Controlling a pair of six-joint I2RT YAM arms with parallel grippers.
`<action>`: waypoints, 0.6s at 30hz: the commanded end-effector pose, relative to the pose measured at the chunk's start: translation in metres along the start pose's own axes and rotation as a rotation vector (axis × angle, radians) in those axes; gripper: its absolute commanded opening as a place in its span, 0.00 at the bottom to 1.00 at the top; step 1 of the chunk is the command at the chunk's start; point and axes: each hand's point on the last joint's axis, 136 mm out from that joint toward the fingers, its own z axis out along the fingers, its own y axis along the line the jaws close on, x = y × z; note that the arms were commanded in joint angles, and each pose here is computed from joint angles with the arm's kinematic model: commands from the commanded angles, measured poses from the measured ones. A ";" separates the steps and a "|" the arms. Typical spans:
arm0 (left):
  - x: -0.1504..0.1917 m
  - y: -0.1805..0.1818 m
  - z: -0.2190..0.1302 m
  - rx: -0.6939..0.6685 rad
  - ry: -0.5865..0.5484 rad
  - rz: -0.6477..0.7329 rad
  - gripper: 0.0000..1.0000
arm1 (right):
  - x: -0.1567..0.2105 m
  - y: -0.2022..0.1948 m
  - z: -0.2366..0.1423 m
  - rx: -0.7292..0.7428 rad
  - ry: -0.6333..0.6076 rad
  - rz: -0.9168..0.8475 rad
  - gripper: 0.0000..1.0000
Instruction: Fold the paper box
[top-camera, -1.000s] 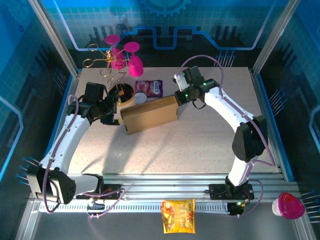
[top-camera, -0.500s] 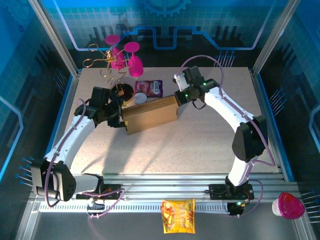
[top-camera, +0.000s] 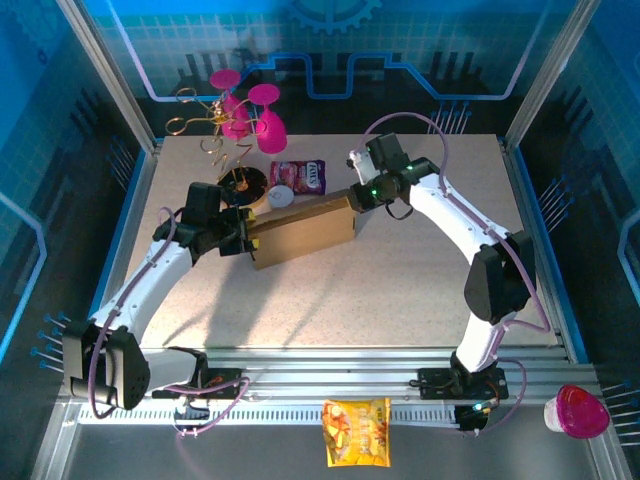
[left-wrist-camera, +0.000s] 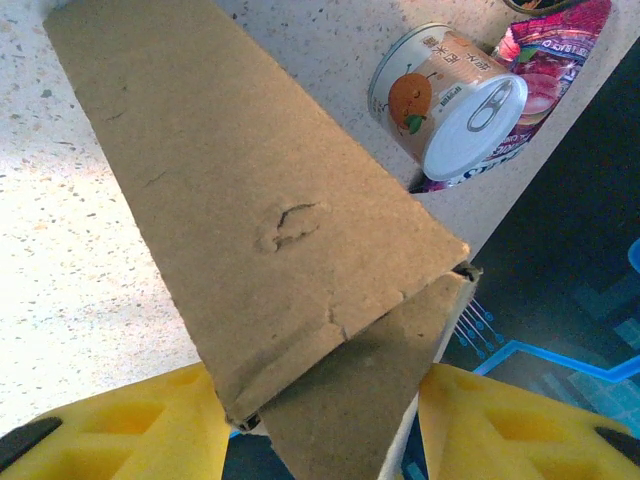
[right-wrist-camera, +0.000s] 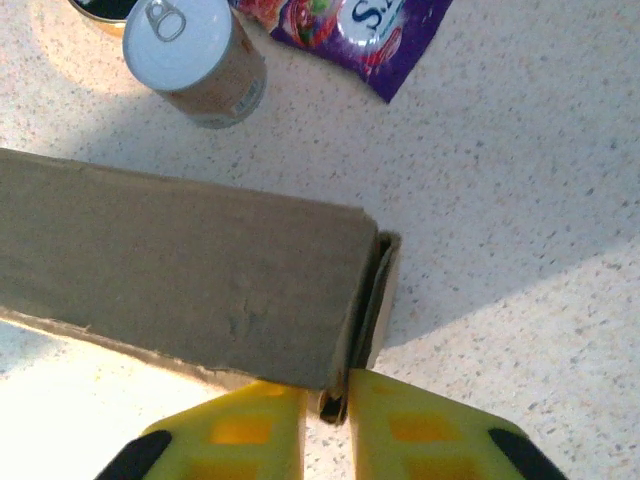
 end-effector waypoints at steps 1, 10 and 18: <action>-0.014 0.032 0.008 -0.101 -0.055 -0.067 0.51 | 0.002 0.007 -0.022 -0.067 0.000 0.122 0.30; -0.014 0.032 0.007 -0.102 -0.056 -0.059 0.51 | -0.009 -0.011 -0.058 -0.278 -0.102 0.754 0.54; -0.013 0.033 0.006 -0.100 -0.055 -0.051 0.51 | -0.029 0.002 -0.036 -0.501 -0.047 1.127 0.59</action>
